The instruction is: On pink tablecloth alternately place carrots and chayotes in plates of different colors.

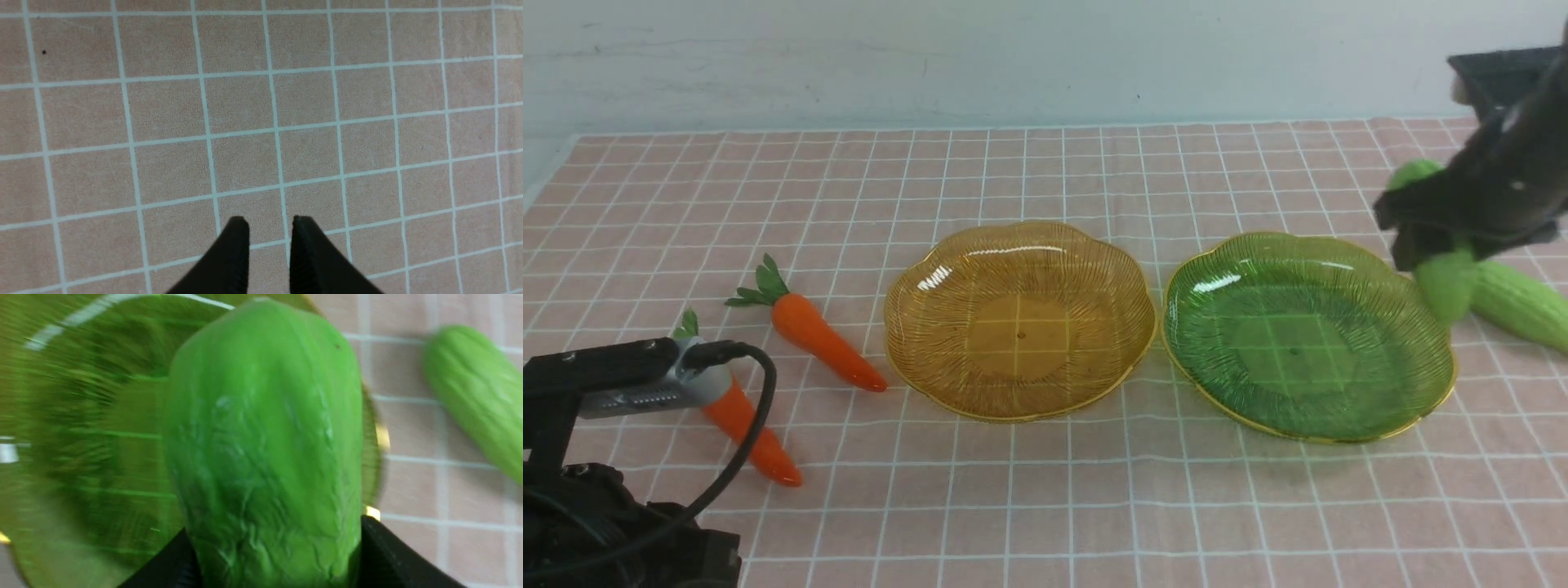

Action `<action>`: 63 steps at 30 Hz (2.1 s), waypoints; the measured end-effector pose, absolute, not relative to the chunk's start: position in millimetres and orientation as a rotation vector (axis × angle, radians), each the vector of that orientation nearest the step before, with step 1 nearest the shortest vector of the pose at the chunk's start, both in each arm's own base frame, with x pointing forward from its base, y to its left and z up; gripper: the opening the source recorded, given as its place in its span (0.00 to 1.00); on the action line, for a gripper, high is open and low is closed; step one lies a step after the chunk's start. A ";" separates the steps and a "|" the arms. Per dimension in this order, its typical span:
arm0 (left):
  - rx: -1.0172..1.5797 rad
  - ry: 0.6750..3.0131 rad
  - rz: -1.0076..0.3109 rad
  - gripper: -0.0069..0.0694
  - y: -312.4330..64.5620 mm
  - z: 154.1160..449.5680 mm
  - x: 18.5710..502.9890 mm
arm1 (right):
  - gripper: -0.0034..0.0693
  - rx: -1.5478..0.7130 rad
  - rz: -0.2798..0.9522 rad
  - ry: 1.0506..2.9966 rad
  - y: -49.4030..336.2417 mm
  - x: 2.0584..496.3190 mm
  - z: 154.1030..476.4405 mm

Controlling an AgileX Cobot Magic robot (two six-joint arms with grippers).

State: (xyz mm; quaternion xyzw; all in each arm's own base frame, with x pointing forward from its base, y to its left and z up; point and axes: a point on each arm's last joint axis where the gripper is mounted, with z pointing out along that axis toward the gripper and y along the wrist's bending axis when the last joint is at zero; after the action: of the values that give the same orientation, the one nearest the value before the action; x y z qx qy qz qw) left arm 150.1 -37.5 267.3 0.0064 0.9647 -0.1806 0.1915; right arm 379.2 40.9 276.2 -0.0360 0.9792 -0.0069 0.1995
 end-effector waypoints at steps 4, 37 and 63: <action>0.017 2.703 -0.504 0.27 -37.3 267.5 150.6 | 0.59 -0.181 0.119 2.715 72.7 386.5 262.5; 0.025 2.717 -0.507 0.27 -37.5 267.0 149.3 | 0.83 -0.397 -0.641 2.851 -53.2 438.8 145.9; -0.026 2.650 -0.357 0.68 -28.0 267.8 157.5 | 0.81 -0.010 -0.012 2.972 58.1 434.5 212.1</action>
State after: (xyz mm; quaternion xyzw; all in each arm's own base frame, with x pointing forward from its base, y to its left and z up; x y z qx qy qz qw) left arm 157.5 -28.0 267.8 -0.0093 0.9641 -0.1299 0.2315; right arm 434.5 58.1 212.1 -0.0032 0.9964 -0.0040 0.0848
